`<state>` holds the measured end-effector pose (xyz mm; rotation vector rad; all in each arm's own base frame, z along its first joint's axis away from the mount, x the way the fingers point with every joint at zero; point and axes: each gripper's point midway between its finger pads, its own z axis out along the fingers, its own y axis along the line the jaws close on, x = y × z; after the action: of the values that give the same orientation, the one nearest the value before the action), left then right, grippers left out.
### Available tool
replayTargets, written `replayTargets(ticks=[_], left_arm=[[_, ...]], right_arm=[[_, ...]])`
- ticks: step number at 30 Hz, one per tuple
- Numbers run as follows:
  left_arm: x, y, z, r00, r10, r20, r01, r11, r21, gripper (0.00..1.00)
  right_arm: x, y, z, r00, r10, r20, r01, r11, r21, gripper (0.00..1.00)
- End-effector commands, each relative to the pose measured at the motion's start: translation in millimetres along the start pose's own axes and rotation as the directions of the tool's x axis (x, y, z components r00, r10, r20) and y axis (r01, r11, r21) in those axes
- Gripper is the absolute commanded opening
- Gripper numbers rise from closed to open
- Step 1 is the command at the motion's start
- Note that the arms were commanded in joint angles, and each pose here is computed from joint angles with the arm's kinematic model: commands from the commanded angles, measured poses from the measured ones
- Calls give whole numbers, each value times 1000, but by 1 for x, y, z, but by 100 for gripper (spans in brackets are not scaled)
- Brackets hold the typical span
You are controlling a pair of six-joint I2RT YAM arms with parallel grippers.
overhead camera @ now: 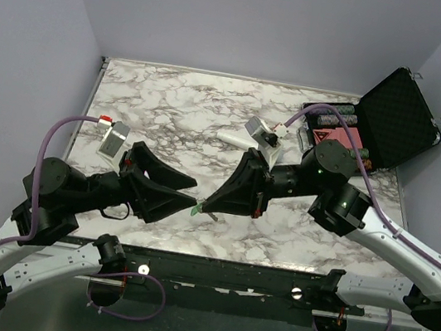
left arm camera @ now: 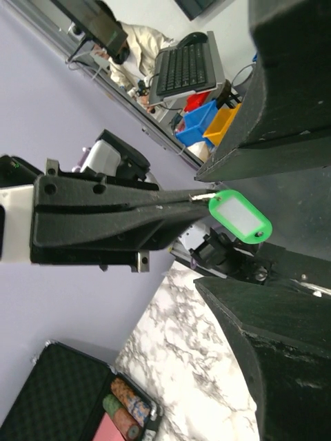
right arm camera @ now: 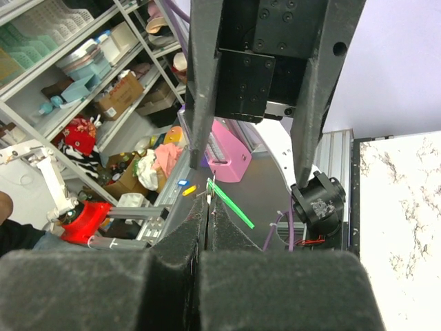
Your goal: Remove the keys from the keyring
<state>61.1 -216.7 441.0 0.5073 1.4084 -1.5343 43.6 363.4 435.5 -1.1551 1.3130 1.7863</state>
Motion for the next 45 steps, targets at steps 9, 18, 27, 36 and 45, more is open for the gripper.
replayTargets(ticks=[9, 18, 27, 36, 45], left_arm=[[0, -24, 8, 1000, 14, -27, -10, 990, 140, 54], [8, -17, 8, 1000, -1, -31, 5, 993, 122, 41], [7, -17, 12, 999, 5, -39, 0, 994, 110, 32], [-10, -21, 4, 1000, 4, 23, -6, 996, 84, 46], [-6, -19, 5, 1000, 1, 7, -1, 997, 75, 35]], right_arm=[[-4, -1, 2, 1000, -3, 18, 3, 1000, 0, 1], [3, -6, 6, 1000, 16, -4, -16, 1000, -12, 1], [6, -7, 6, 1000, 20, -16, -21, 1000, -9, 1], [6, -7, 5, 1000, 17, -12, -17, 1000, -7, 1], [4, -7, 5, 1000, 19, -11, -19, 1000, -6, 1]])
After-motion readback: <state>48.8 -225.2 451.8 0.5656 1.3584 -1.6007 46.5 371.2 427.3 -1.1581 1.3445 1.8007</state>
